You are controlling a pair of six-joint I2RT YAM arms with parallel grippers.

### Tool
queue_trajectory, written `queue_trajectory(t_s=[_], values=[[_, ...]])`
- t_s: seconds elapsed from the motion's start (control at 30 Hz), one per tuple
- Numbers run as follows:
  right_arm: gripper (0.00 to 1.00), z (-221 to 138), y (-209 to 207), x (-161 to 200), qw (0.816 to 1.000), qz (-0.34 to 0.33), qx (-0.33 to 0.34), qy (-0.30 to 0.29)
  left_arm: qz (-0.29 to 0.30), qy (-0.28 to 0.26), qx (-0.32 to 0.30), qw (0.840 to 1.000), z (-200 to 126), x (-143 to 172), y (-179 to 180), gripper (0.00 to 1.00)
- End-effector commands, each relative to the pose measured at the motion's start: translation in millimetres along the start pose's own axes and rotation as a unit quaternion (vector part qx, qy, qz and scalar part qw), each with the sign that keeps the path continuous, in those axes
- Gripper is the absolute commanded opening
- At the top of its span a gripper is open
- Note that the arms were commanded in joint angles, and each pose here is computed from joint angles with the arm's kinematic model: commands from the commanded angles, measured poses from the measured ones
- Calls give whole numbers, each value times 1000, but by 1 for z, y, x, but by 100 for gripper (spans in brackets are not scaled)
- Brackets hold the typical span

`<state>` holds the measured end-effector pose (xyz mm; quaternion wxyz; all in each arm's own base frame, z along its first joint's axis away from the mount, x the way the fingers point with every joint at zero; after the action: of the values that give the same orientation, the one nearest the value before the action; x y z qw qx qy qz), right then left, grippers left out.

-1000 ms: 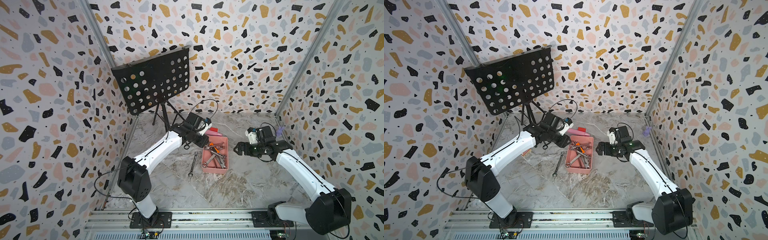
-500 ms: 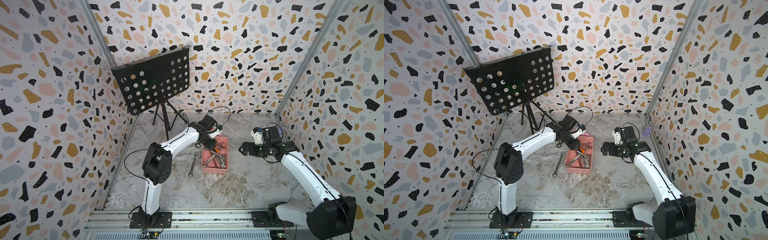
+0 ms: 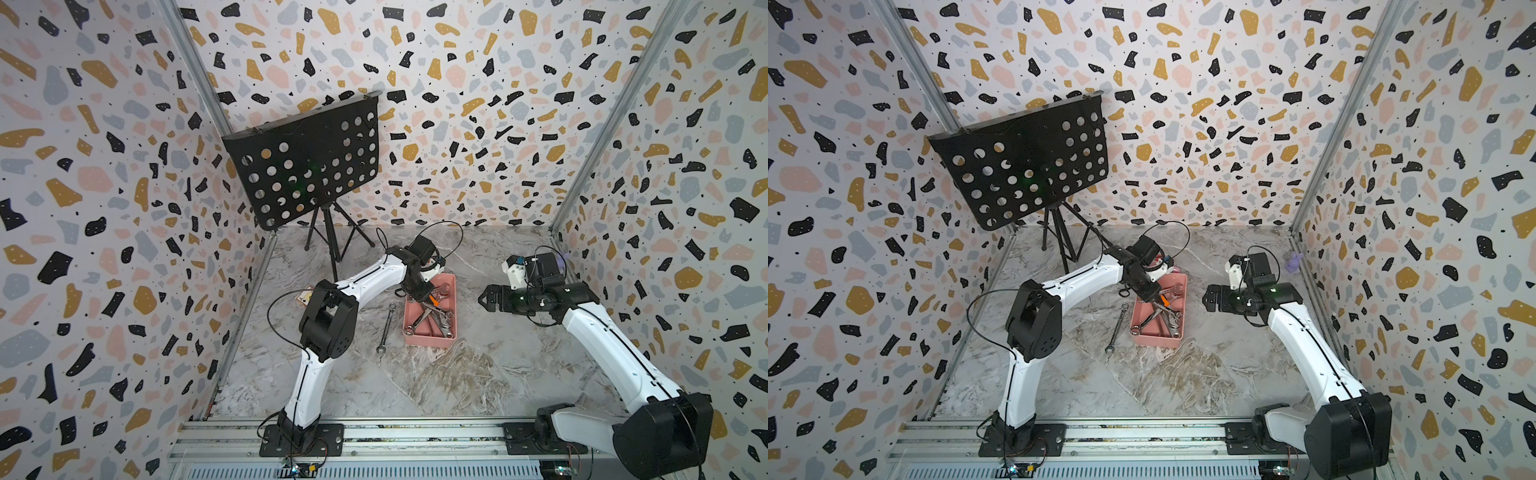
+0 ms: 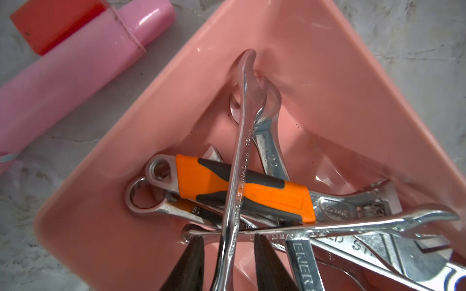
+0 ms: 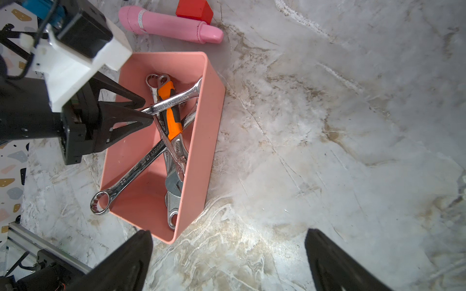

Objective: Take out the wrench from the storage box
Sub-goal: Pick up the wrench from the storage box.

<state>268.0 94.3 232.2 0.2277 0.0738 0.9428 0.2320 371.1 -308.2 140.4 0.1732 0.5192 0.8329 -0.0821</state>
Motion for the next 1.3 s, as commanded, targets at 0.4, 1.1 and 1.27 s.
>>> queue_trajectory(t_s=[0.4,1.1,1.27], values=[[100,-5,1,0,1000,-3,-4,1,-11,38,18,999,17,4,-6,23],[100,-3,1,-1,1000,4,-8,-1,-90,-53,32,994,-57,-22,-18,0],[100,-3,3,-2,1000,5,-14,-3,-118,-79,21,990,-91,-21,-26,0]])
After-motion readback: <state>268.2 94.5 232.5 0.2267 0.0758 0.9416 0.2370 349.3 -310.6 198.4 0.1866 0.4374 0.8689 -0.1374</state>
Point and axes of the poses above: each gripper's point midway between its finger pads, its own z axis out along the fingers, its own y axis along the line the jaws close on, x = y × z, the point moved 6 cm from there along -z, back along the fingers, and after that the axes turned 12 degrees about z, right-handed, at the moved point
